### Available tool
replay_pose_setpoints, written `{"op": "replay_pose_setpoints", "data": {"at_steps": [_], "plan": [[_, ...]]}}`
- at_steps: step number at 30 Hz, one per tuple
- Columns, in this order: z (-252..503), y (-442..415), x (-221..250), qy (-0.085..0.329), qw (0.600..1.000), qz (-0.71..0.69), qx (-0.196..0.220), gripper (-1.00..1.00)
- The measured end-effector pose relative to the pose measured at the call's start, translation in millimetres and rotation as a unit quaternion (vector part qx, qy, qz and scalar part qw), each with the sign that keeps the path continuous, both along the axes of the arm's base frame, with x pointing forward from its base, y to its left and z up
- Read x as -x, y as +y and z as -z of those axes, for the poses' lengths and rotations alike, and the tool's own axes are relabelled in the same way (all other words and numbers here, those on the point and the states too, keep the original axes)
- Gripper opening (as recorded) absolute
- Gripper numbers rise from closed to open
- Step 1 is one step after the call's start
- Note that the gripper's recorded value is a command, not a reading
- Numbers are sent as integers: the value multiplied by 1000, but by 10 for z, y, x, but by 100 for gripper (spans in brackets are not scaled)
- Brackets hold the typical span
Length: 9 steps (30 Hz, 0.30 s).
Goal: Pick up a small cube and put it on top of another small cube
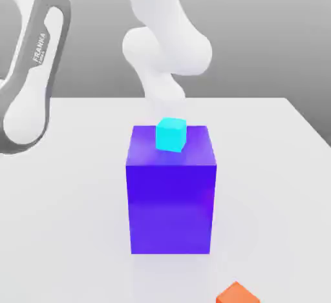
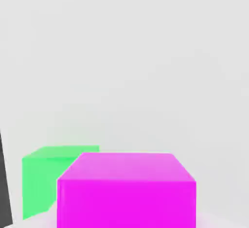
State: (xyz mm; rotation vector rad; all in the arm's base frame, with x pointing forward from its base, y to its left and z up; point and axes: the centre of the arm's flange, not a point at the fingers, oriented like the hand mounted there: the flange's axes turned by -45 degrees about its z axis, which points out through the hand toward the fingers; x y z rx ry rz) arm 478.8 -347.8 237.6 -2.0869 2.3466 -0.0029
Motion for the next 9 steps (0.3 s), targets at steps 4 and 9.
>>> {"op": "replay_pose_setpoints", "data": {"at_steps": [4,9], "plan": [[487,15,-114,0,1000,-3,0,100],[487,15,-114,0,1000,-3,0,100]]}}
